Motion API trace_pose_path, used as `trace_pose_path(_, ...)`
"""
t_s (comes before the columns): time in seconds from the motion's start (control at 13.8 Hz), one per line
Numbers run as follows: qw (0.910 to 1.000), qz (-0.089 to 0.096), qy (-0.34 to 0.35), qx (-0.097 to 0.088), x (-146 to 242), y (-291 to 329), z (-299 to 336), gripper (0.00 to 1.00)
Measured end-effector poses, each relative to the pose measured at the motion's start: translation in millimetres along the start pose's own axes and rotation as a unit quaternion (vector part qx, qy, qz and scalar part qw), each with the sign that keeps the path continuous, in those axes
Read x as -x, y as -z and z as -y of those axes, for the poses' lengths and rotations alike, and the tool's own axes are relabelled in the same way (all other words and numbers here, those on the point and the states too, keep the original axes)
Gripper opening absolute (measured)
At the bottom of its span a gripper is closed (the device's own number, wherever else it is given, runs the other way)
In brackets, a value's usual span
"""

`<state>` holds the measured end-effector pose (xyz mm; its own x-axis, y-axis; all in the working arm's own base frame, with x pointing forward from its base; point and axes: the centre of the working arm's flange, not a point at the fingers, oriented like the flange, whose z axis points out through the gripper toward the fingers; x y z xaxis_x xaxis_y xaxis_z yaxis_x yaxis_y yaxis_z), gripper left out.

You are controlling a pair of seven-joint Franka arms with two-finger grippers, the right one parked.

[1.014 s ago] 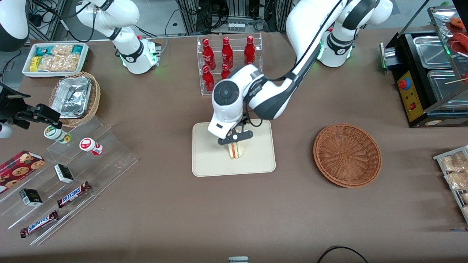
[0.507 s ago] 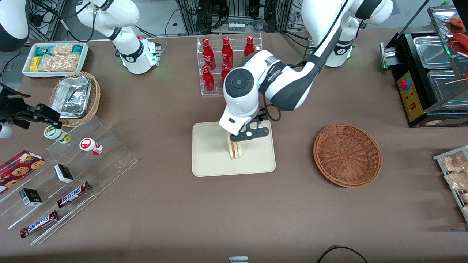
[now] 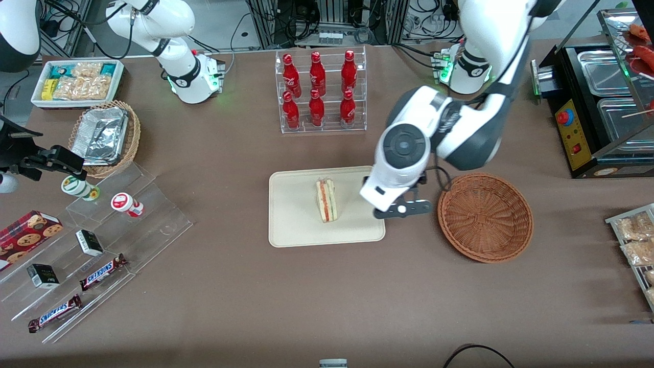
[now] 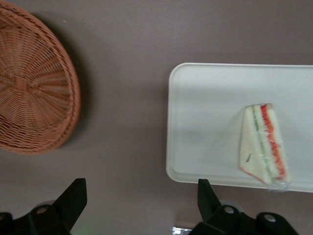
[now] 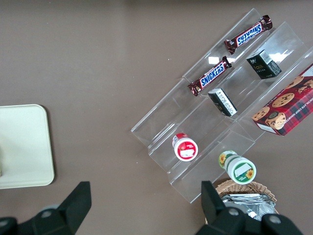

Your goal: Place sandwich from basket to tray

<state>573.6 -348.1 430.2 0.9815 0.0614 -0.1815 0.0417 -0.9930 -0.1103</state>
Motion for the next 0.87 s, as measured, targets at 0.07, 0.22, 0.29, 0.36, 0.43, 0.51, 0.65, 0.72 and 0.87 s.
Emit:
trace_pose_path(0.07, 0.9999, 0.002, -0.014, -0.001, -1.1, 3.0, 19.7, 1.0)
trace_pose_path(0.22, 0.9992, 0.006, -0.039, 0.001, -2.9, 10.3, 60.6, 1.0)
trace_pose_path(0.29, 0.9986, 0.006, -0.052, 0.003, -3.1, 14.9, 81.7, 1.0)
trace_pose_path(0.36, 0.9978, 0.007, -0.065, 0.006, -2.1, 19.5, 101.6, 1.0)
trace_pose_path(0.43, 0.997, 0.008, -0.076, 0.011, 0.5, 24.4, 122.4, 1.0)
trace_pose_path(0.51, 0.9965, 0.009, -0.082, 0.018, 3.8, 29.7, 142.4, 1.0)
trace_pose_path(0.65, 0.9958, 0.008, -0.086, 0.031, 11.6, 40.7, 180.4, 1.0)
trace_pose_path(0.72, 0.9955, 0.01, -0.088, 0.033, 16.8, 46.3, 198.6, 1.0)
trace_pose_path(0.87, 0.9951, 0.016, -0.091, 0.034, 28.4, 58.9, 228.6, 1.0)
